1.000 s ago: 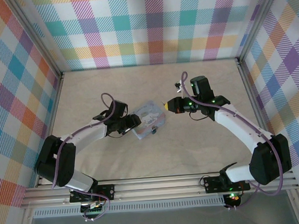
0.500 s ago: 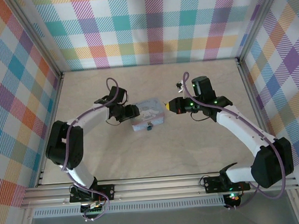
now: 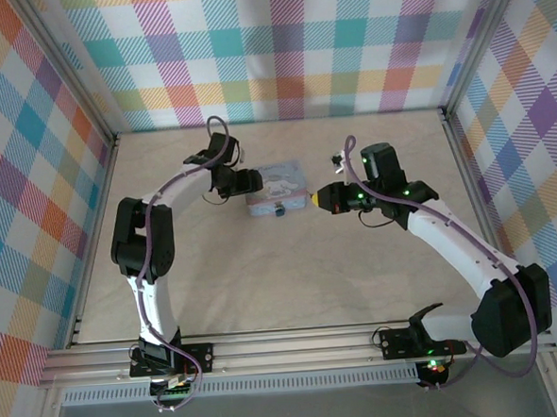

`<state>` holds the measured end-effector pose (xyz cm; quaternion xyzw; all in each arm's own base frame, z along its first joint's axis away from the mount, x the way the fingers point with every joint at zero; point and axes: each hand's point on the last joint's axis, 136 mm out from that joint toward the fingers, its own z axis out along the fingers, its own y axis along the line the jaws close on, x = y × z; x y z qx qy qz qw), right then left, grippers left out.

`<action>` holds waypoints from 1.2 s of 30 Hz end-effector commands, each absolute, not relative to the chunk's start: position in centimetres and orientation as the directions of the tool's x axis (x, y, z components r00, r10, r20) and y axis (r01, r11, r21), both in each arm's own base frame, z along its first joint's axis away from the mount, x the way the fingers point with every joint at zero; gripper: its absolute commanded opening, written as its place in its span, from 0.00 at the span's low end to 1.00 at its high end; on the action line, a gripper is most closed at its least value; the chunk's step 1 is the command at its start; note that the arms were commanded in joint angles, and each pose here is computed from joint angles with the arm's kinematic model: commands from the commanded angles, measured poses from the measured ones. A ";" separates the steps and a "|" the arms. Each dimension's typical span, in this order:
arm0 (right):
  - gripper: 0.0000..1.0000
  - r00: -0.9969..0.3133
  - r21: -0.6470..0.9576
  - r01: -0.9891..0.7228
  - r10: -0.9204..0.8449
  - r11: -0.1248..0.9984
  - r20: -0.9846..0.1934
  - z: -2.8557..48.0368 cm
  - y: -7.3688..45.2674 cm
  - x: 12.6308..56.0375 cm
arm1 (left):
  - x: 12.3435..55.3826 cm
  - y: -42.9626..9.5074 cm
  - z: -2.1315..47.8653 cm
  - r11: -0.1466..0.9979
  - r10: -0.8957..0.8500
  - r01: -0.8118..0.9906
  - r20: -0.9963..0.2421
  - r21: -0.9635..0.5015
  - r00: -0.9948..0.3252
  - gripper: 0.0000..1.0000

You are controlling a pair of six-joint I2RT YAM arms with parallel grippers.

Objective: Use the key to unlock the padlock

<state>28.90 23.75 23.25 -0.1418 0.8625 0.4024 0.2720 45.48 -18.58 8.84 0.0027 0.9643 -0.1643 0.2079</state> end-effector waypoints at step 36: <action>0.01 -0.840 0.608 -0.229 0.161 0.760 -0.518 21.9 15.0 29.7 | 43.2 -35.4 11.6 0.854 0.221 0.390 -0.438 -0.346 -0.871 0.70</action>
